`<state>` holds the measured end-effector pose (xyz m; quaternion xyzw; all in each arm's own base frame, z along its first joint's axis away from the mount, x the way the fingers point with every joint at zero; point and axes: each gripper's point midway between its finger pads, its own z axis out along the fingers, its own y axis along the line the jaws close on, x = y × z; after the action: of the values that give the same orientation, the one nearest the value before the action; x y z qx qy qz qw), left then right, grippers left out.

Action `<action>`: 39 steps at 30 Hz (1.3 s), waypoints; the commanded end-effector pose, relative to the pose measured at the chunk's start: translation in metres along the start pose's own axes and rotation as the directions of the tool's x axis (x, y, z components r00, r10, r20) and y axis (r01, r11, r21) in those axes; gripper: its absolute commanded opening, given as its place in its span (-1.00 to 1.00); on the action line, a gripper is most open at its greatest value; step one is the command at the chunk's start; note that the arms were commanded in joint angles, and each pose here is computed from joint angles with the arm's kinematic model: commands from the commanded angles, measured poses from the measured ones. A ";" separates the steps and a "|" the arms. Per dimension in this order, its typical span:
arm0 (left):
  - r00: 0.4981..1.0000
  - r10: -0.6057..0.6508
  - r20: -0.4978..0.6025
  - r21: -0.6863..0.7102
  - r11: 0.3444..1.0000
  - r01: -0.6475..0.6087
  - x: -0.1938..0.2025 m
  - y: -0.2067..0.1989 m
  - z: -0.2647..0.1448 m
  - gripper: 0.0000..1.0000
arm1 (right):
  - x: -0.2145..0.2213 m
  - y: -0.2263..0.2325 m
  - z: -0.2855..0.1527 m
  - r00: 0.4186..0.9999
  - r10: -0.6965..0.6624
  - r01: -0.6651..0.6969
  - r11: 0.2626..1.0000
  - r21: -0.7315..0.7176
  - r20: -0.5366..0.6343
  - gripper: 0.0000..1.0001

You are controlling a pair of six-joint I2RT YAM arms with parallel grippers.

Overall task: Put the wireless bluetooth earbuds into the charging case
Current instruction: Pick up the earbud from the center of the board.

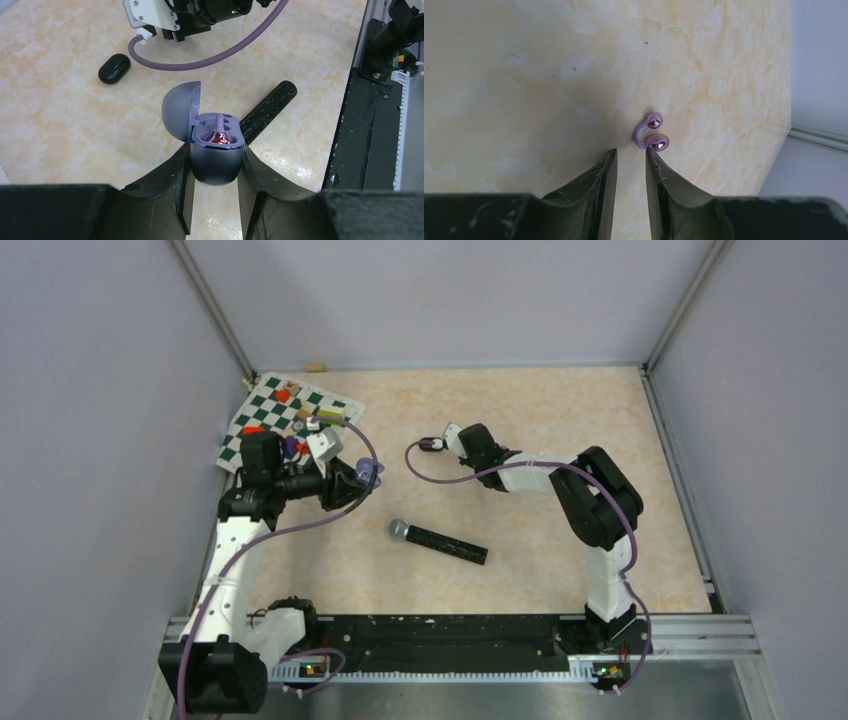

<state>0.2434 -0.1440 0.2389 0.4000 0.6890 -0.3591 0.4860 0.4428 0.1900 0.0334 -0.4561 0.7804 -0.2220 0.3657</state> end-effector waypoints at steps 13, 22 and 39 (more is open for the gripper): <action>0.999 0.015 0.040 0.024 1.000 -0.016 -0.012 -0.002 -0.002 -1.00 | 0.027 0.027 0.014 0.997 -0.001 -0.008 0.993 -0.119 -0.075 -0.47; 0.999 0.016 0.046 0.035 0.999 -0.018 -0.012 -0.004 -0.003 -1.00 | 0.032 0.027 0.018 0.996 -0.001 -0.010 0.993 -0.116 -0.091 -0.47; 0.999 0.016 0.050 0.034 0.999 -0.017 -0.012 -0.004 -0.004 -1.00 | 0.041 0.021 0.024 0.994 0.021 -0.033 0.993 -0.114 -0.107 -0.49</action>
<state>0.2410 -0.1432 0.2426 0.3949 0.6840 -0.3733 0.4866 0.4559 0.1763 0.0318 -0.4376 0.7927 -0.2165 0.3650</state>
